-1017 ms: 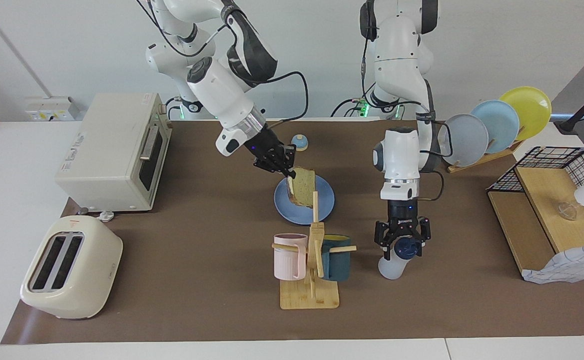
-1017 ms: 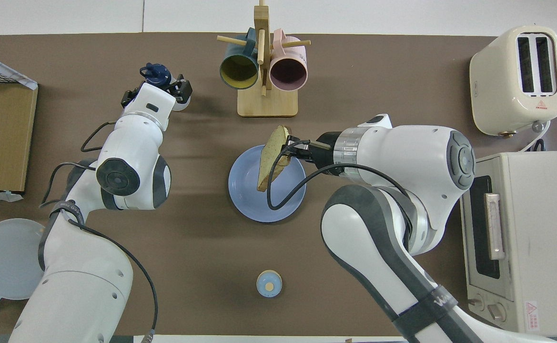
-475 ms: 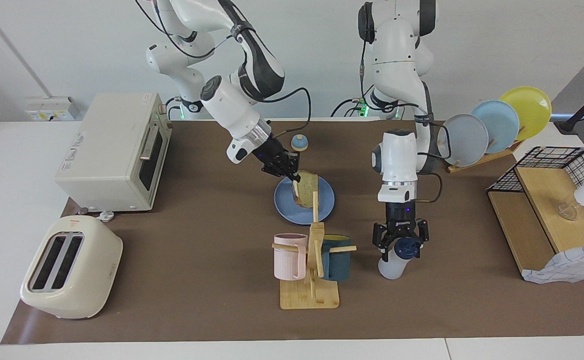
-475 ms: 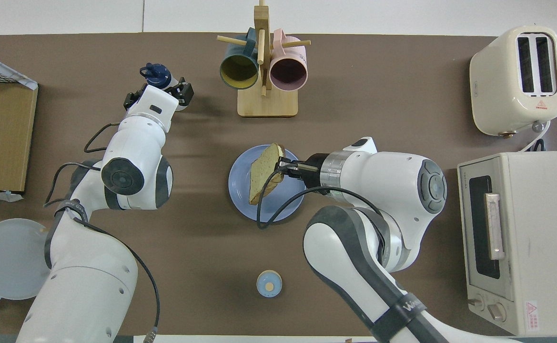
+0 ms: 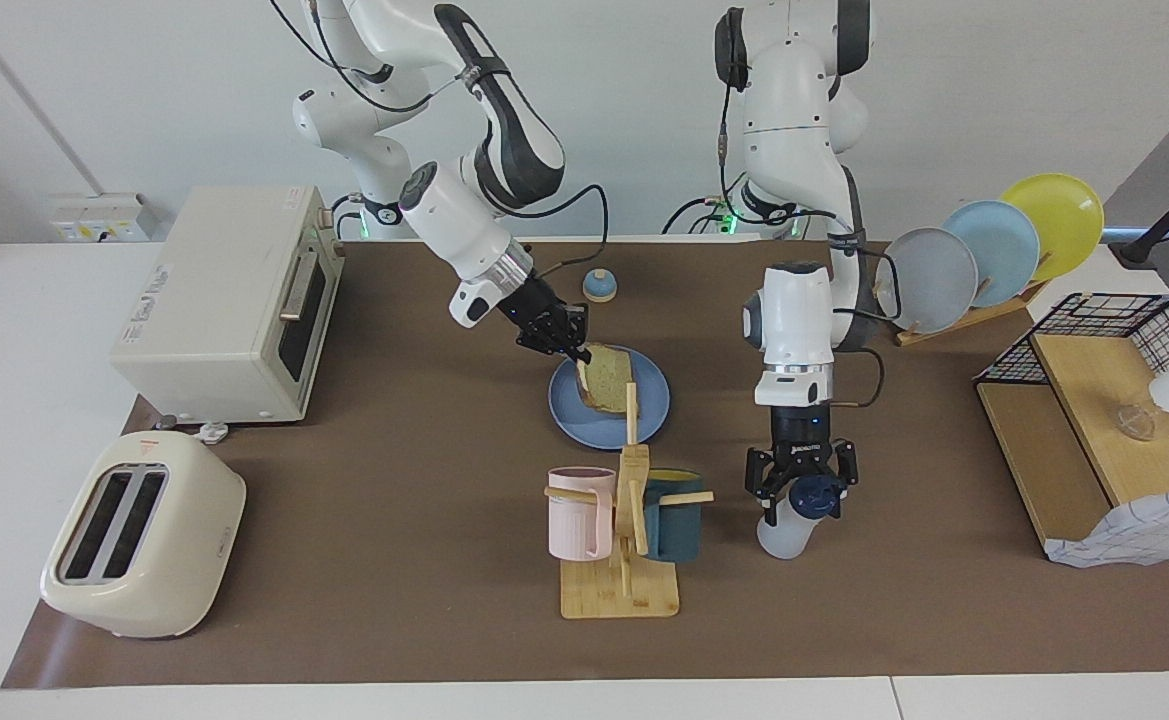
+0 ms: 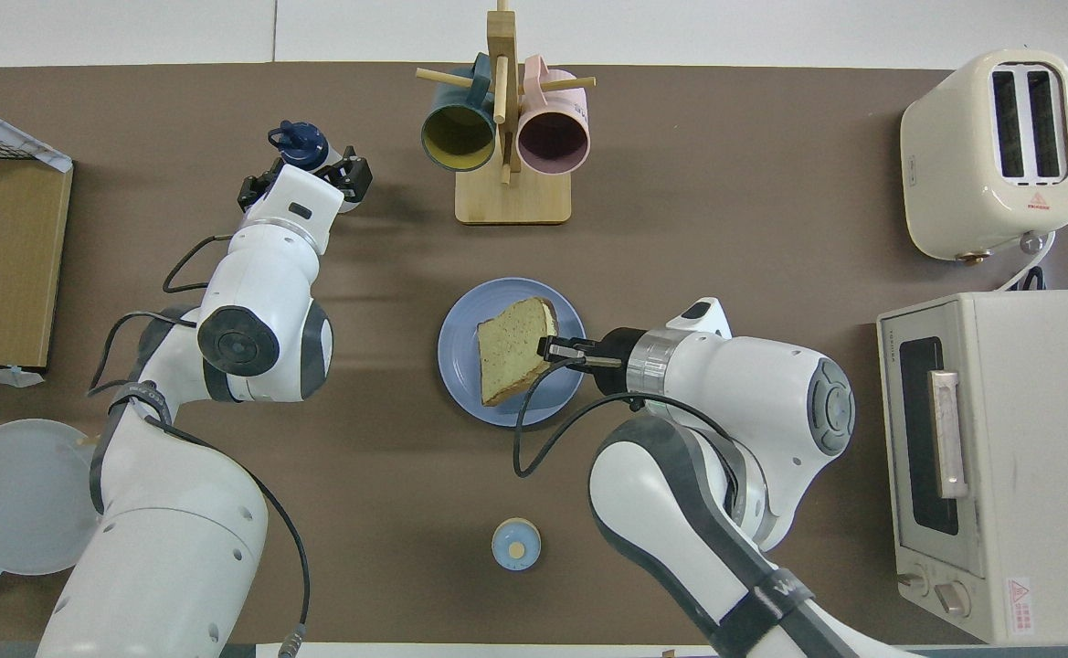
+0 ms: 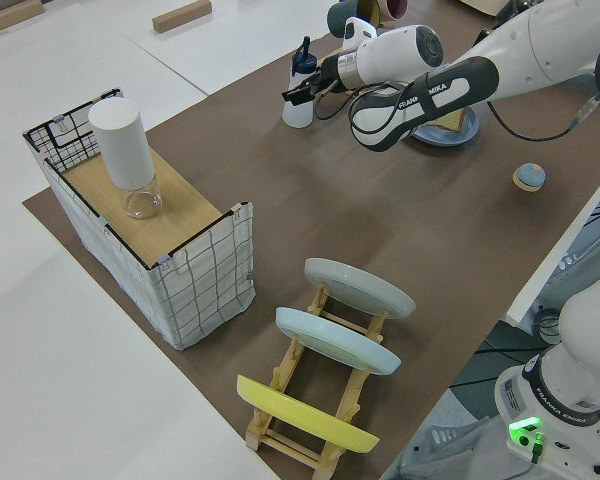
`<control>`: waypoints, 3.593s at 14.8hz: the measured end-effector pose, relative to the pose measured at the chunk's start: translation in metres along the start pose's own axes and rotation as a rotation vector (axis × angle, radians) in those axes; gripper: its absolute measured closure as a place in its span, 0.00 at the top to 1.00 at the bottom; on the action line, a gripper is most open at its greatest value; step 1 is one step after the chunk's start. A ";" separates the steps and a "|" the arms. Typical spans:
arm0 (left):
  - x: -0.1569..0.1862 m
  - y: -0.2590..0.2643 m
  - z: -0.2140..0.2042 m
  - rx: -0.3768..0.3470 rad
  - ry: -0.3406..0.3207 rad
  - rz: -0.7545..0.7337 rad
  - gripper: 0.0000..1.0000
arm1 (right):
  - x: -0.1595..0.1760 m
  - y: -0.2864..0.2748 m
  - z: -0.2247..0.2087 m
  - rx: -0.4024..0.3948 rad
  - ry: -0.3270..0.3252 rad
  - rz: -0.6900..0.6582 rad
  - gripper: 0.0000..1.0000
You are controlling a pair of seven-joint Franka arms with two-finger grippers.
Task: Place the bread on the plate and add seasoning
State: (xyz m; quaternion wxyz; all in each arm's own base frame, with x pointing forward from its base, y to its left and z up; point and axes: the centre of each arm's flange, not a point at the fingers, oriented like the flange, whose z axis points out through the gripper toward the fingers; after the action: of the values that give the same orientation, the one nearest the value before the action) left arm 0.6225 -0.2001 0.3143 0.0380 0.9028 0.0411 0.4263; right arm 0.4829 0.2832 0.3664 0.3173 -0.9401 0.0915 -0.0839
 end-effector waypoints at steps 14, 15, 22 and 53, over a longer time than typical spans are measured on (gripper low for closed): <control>0.000 0.000 0.000 -0.002 0.007 -0.006 0.90 | -0.008 0.029 0.000 -0.043 0.021 -0.008 0.26; 0.000 0.000 0.000 -0.002 0.007 -0.006 0.90 | -0.008 0.030 -0.001 -0.043 0.022 -0.006 0.27; -0.001 0.000 0.001 0.000 0.005 -0.010 0.81 | -0.007 0.031 -0.003 -0.042 0.026 -0.003 0.96; 0.148 0.011 -0.116 -0.076 -0.337 -0.038 0.44 | 0.049 -0.139 -0.154 0.075 -0.126 0.143 1.00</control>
State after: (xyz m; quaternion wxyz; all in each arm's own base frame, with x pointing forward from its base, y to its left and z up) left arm 0.6269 -0.1915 0.5023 0.0863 0.9586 0.0349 0.2693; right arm 0.5137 0.2917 0.5771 0.3627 -0.9221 0.1348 -0.0051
